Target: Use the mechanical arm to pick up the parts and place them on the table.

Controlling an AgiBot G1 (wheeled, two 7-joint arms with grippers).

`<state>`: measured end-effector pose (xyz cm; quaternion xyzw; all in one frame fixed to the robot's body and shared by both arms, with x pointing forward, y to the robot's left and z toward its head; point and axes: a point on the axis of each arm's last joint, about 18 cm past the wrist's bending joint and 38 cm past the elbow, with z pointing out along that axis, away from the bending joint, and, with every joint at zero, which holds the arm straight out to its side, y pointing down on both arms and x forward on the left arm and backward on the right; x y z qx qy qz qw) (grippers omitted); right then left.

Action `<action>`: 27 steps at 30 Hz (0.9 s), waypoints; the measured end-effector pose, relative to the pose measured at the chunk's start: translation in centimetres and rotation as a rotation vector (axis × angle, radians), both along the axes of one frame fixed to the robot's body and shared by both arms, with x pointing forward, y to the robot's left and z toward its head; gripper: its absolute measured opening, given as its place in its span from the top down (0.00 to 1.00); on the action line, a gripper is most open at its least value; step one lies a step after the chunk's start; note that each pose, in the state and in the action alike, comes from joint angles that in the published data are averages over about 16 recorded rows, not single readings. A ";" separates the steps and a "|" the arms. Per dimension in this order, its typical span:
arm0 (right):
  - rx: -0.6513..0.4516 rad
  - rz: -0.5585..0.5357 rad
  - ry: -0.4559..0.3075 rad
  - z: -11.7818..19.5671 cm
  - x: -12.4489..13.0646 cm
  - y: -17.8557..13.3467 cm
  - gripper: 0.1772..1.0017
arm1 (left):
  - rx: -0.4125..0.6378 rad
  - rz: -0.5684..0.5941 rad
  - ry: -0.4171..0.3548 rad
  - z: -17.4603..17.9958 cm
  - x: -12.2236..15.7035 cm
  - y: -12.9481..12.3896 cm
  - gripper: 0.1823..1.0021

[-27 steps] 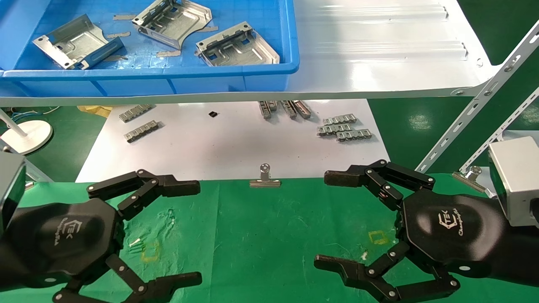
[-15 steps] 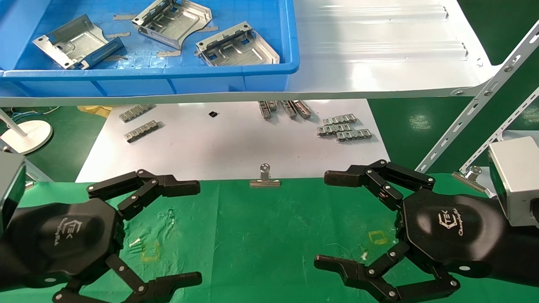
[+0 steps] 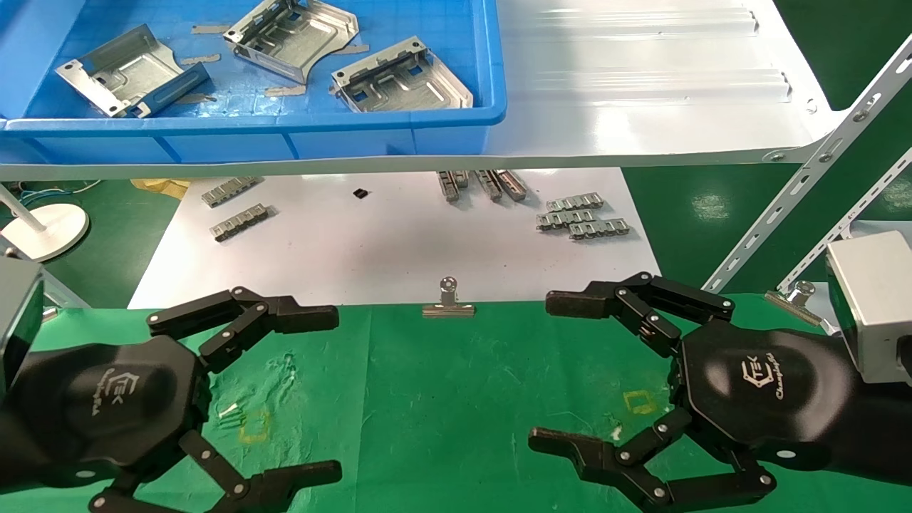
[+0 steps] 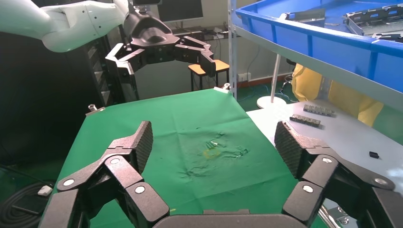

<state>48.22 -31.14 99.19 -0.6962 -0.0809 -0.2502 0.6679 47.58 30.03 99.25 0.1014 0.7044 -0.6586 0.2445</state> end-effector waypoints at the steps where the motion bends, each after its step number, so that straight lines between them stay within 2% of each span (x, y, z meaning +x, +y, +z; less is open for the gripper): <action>1: 0.000 0.000 0.000 0.0 0.0 0.0 0.05 | 0.000 0.000 0.000 0.0 0.0 0.0 0.00; 12: 0.000 0.000 0.000 0.0 0.0 0.0 0.21 | 0.000 0.000 0.000 0.0 0.0 0.0 0.00; 27: 0.000 0.000 0.000 0.0 0.0 0.0 0.63 | 0.003 0.003 -0.013 0.2 0.0 0.0 0.00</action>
